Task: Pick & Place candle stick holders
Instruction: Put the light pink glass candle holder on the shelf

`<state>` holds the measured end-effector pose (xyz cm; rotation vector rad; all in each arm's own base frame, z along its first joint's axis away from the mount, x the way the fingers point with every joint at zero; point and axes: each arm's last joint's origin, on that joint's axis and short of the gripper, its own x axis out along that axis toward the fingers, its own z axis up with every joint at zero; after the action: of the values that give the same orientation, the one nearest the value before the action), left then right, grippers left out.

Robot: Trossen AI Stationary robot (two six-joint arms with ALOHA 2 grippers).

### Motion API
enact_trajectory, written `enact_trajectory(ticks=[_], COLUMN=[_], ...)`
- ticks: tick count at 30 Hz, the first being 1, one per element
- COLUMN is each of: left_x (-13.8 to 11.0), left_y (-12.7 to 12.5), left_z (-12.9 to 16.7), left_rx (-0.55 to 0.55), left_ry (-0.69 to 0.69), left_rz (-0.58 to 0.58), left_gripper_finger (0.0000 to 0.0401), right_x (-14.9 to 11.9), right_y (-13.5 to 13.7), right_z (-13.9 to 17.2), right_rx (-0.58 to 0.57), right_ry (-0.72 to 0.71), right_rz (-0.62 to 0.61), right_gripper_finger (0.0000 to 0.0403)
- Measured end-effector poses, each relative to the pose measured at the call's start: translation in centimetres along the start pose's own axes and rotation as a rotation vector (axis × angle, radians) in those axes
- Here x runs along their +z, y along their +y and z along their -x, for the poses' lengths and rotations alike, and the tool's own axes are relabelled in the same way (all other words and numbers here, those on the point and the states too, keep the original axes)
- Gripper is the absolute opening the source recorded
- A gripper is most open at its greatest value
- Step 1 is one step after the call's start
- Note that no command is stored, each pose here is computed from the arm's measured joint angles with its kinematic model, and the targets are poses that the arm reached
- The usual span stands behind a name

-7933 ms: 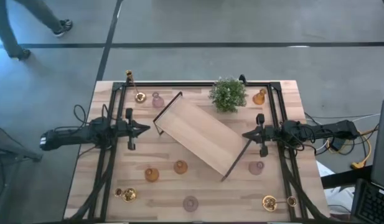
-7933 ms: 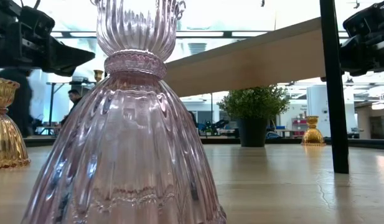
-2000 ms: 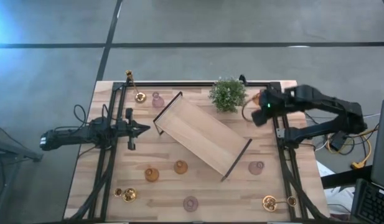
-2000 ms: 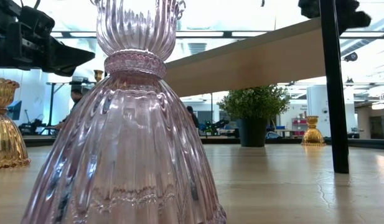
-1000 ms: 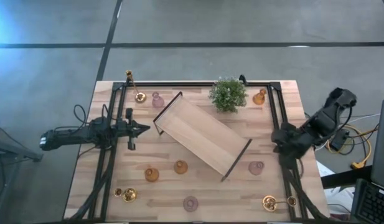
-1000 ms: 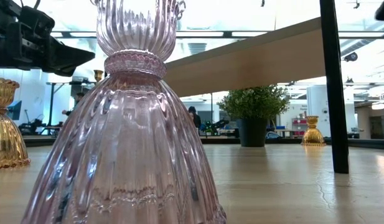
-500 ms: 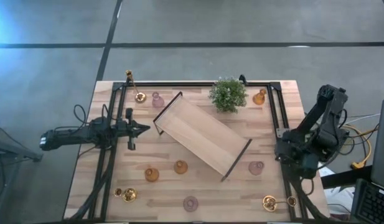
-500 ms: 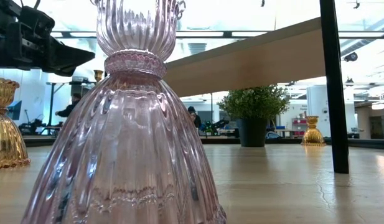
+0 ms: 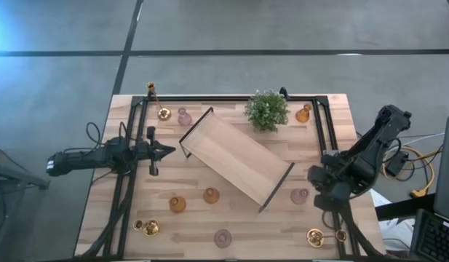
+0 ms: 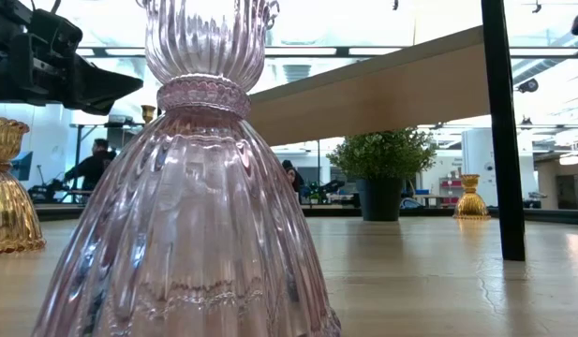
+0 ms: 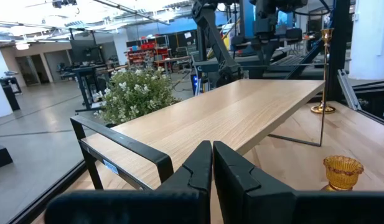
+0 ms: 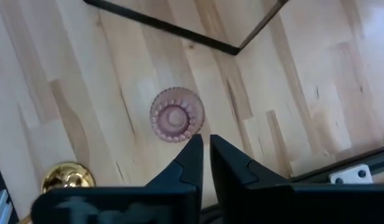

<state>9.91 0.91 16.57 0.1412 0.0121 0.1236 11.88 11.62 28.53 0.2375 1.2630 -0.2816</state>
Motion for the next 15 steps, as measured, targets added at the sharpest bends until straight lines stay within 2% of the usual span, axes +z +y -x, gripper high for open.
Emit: enact_trajectory(ticks=[4, 9, 15], left_x=[0.0, 0.0, 0.0], left_y=[0.0, 0.0, 0.0], left_z=[0.0, 0.0, 0.0], left_rx=[0.0, 0.0, 0.0], left_ry=[0.0, 0.0, 0.0], left_rz=[0.0, 0.0, 0.0], left_gripper_finger=[0.0019, 0.0019, 0.0019], right_x=[1.6, 3.3, 4.1], right_y=[0.2, 0.7, 1.6], right_z=[0.0, -0.8, -2.5], right_rx=[0.011, 0.072, 0.045], right_ry=[0.004, 0.069, 0.16], right_rz=[-0.016, -0.097, -0.131], right_gripper_finger=[0.0071, 0.0118, 0.0169])
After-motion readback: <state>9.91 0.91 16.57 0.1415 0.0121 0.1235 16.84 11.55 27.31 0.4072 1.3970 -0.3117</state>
